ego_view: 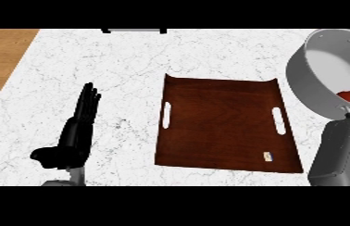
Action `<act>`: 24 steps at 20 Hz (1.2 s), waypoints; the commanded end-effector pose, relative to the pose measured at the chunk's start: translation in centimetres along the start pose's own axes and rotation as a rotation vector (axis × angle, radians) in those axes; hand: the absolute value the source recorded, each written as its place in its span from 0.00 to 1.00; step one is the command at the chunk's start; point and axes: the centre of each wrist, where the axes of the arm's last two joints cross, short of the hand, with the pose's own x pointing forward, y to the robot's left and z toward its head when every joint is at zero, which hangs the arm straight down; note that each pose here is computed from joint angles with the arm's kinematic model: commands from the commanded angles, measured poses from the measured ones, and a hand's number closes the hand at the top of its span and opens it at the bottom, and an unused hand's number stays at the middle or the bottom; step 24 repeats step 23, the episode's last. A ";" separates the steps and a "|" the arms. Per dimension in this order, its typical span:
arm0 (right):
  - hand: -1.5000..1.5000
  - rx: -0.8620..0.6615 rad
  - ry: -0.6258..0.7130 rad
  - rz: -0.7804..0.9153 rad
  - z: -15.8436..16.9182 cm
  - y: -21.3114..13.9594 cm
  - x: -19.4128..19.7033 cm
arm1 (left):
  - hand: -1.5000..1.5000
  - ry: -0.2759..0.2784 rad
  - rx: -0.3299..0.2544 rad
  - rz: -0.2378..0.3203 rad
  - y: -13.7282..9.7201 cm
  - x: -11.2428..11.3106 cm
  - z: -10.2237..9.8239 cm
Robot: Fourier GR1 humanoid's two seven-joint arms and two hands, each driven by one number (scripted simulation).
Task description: Pick the bell pepper from the tray and place it in the pot
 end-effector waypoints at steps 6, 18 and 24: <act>0.00 -0.085 -0.005 -0.157 -1.7 -2.9 -3.2 | 0.50 0.005 0.004 0.011 -0.3 1.3 -0.2; 0.00 -0.173 -0.009 -0.208 -5.6 -7.6 -7.5 | 0.50 0.003 0.013 0.004 -0.2 0.6 -0.2; 0.00 -0.187 -0.009 -0.203 -6.1 -9.2 -7.0 | 0.50 0.015 0.015 0.015 -1.3 -0.5 0.0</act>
